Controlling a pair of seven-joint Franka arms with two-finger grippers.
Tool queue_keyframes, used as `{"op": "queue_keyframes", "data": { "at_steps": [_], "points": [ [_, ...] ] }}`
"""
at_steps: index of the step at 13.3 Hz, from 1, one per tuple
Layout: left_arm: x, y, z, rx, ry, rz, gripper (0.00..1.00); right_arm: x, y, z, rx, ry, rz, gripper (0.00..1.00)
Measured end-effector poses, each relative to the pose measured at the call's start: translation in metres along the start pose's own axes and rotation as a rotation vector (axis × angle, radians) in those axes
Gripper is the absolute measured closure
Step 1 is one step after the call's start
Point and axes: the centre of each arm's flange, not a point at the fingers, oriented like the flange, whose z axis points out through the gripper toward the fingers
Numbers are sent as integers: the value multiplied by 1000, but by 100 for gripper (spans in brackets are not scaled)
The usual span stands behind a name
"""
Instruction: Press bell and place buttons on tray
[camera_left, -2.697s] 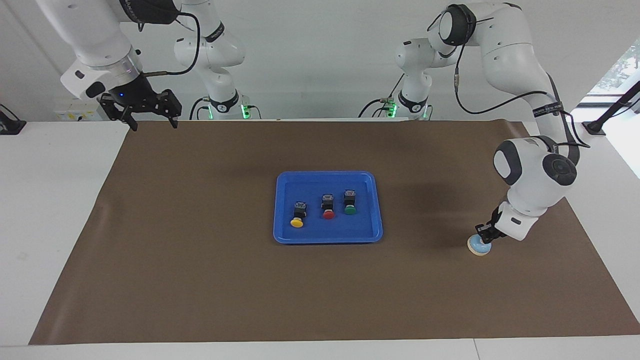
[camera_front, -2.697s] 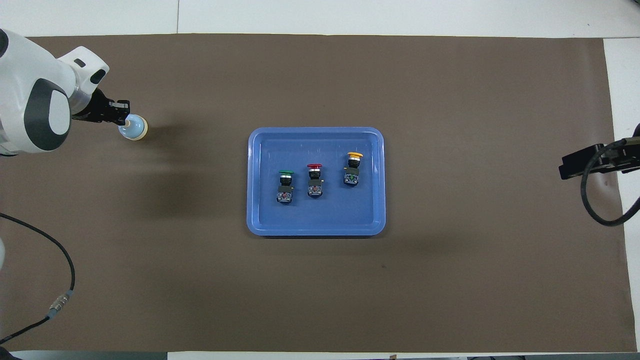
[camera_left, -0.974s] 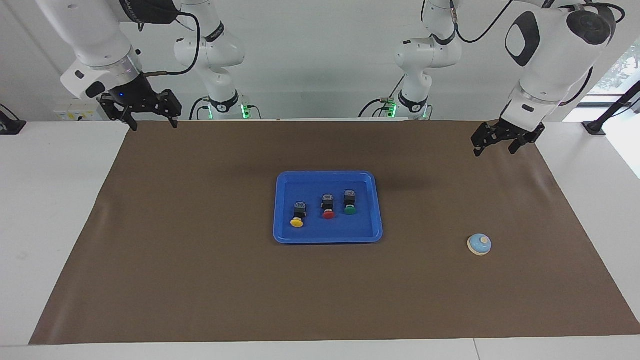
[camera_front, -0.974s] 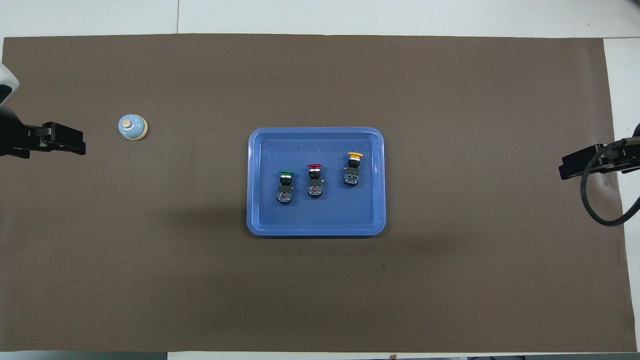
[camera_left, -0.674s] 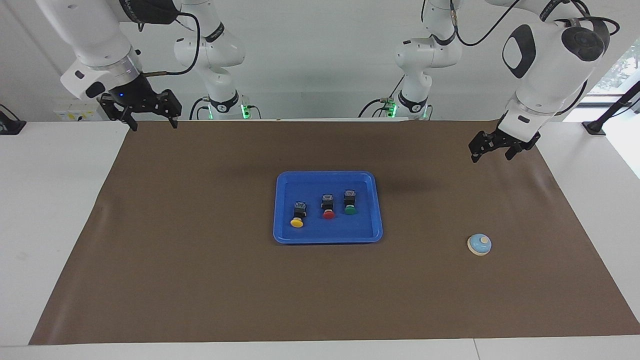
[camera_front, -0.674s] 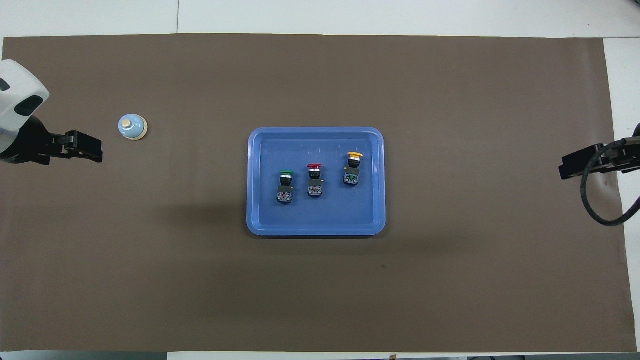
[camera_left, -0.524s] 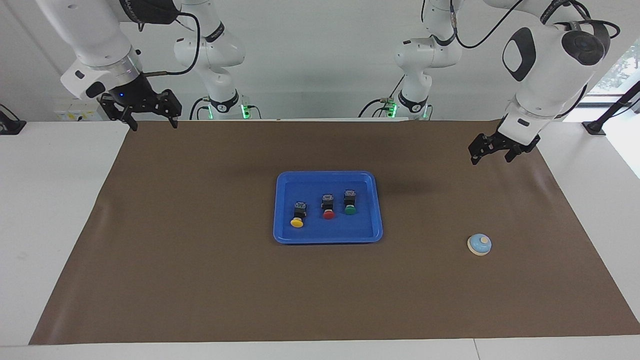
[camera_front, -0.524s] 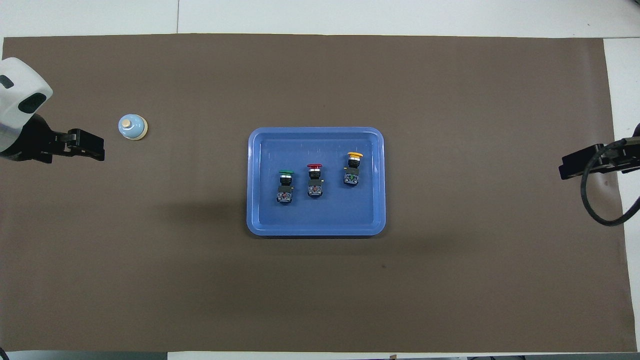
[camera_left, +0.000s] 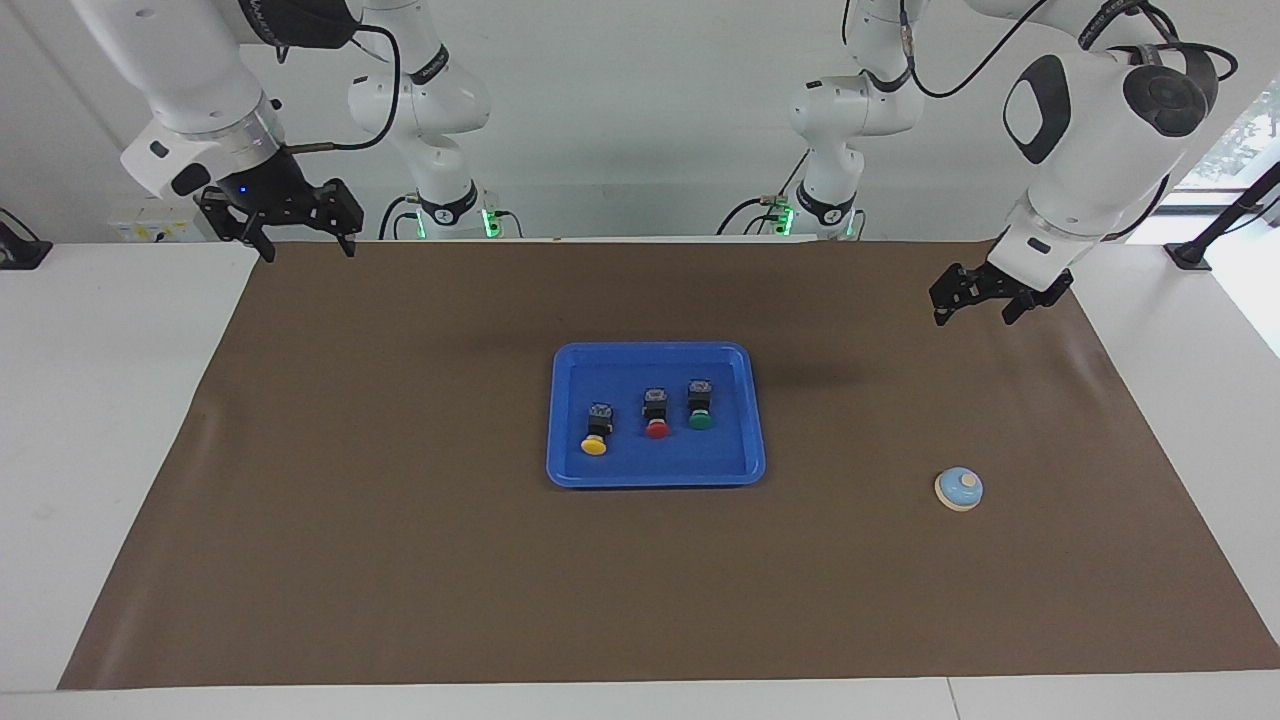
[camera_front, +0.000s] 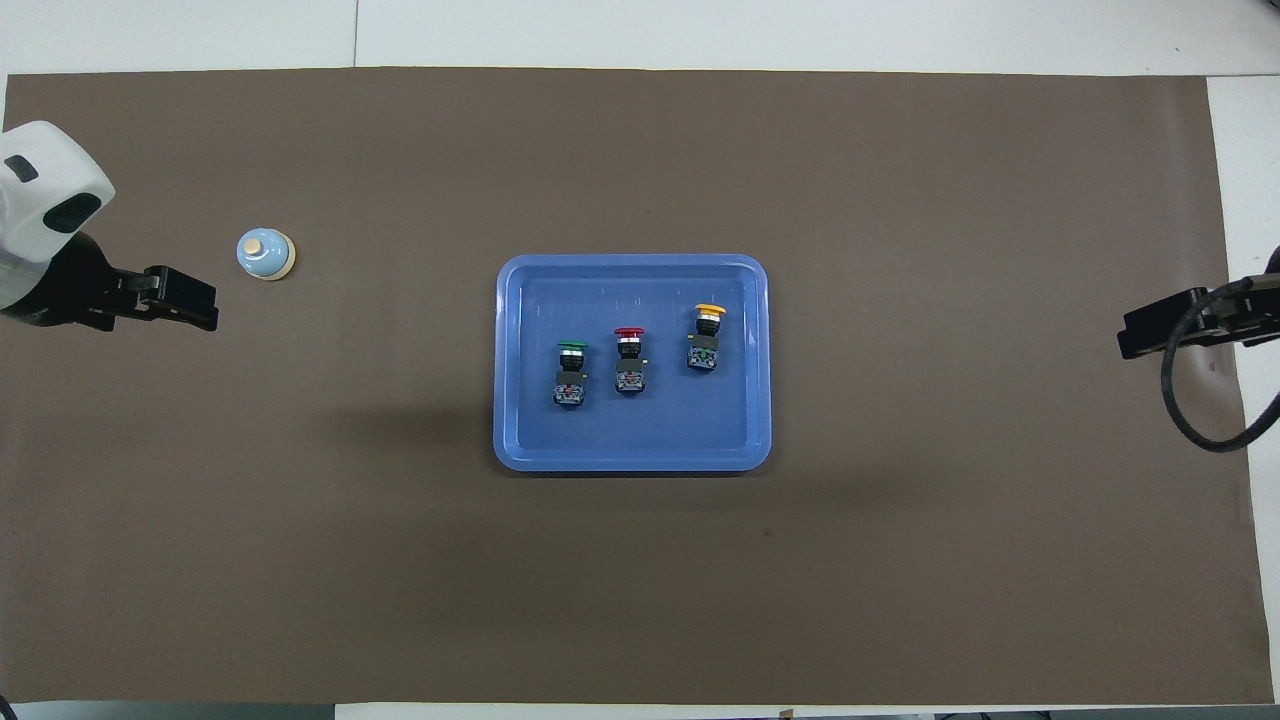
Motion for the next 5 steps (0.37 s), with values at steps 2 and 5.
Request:
{"op": "queue_keyframes", "data": {
  "at_steps": [2,5],
  "points": [
    [0,0,-4,-2,3,3,0,0,0,0,0,0,0,0],
    [0,1,-7,-3,6,4,0,0,0,0,0,0,0,0]
  ]
}}
